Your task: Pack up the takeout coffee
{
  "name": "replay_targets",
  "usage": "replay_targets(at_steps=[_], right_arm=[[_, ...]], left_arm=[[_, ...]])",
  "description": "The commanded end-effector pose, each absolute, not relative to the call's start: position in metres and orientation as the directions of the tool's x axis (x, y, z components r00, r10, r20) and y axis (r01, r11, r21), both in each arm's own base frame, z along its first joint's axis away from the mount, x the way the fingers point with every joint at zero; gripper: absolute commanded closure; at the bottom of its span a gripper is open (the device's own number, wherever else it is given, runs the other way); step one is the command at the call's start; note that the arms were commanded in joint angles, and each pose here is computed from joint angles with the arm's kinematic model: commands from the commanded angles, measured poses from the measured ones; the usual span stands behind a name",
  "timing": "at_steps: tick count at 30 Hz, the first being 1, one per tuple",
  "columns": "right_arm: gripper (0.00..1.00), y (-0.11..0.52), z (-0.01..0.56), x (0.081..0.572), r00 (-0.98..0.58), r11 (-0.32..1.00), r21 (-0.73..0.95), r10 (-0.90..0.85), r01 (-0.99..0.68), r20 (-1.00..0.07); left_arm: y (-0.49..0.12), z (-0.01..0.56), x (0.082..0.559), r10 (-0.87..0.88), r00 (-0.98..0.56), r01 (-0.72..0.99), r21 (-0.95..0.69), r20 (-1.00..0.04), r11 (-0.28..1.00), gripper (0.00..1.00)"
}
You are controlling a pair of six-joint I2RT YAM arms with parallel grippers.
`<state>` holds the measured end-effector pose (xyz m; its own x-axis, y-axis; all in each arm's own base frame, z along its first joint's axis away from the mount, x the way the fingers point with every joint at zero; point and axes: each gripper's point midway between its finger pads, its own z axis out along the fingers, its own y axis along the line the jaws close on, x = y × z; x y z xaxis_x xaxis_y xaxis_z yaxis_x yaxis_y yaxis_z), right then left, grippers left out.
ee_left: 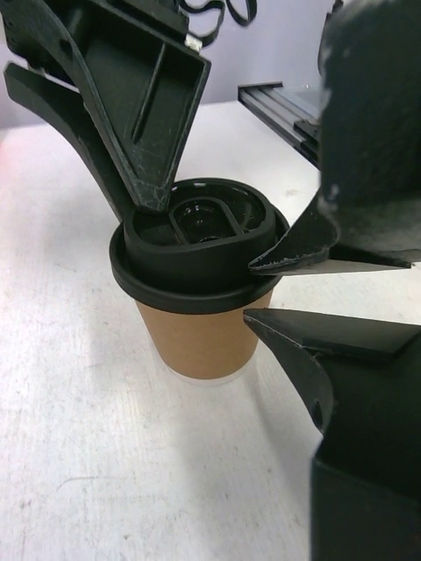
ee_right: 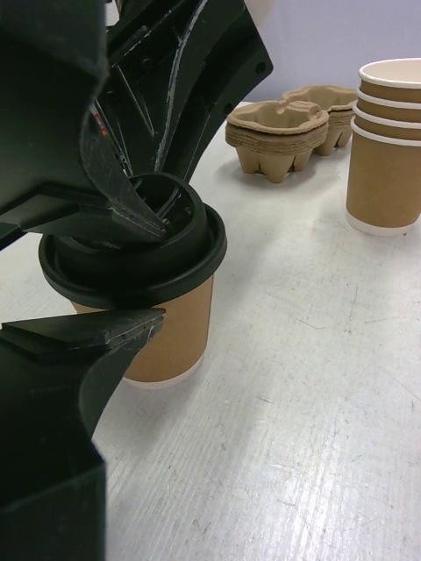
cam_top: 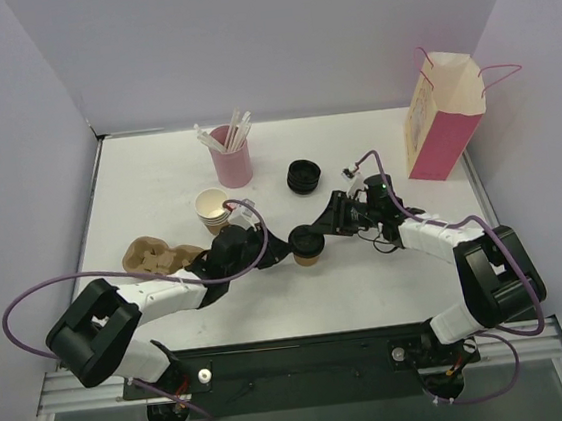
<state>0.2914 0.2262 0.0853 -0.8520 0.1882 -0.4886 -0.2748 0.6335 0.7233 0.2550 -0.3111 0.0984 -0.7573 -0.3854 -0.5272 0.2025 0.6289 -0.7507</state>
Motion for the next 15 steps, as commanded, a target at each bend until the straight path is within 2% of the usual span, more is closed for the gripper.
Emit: replay_targets(at_steps=[1, 3, 8, 10, 15], right_arm=[[0.66, 0.192, 0.026, 0.256, -0.933, 0.796, 0.597, 0.135, -0.098, -0.333], [0.63, 0.197, 0.043, 0.264, -0.926, 0.783, 0.611, 0.138, -0.116, -0.353], [0.49, 0.204, 0.083, 0.278, -0.904, 0.765, 0.623, 0.141, -0.160, -0.404], [0.46, 0.204, 0.097, 0.286, -0.889, 0.768, 0.616, 0.144, -0.176, -0.434], [0.46, 0.200, 0.101, 0.281, -0.898, 0.783, 0.597, 0.122, -0.175, -0.424]], left_arm=[[-0.268, 0.059, 0.250, -0.226, -0.807, 0.131, -0.538, -0.546, 0.832, 0.67], [-0.268, 0.077, 0.257, -0.217, -0.793, 0.156, -0.535, -0.569, 0.830, 0.65], [-0.268, 0.119, 0.271, -0.221, -0.759, 0.195, -0.538, -0.612, 0.820, 0.62], [-0.266, 0.129, 0.274, -0.226, -0.750, 0.202, -0.540, -0.622, 0.817, 0.60], [-0.279, 0.152, 0.271, -0.192, -0.733, 0.314, -0.576, -0.652, 0.755, 0.55]])
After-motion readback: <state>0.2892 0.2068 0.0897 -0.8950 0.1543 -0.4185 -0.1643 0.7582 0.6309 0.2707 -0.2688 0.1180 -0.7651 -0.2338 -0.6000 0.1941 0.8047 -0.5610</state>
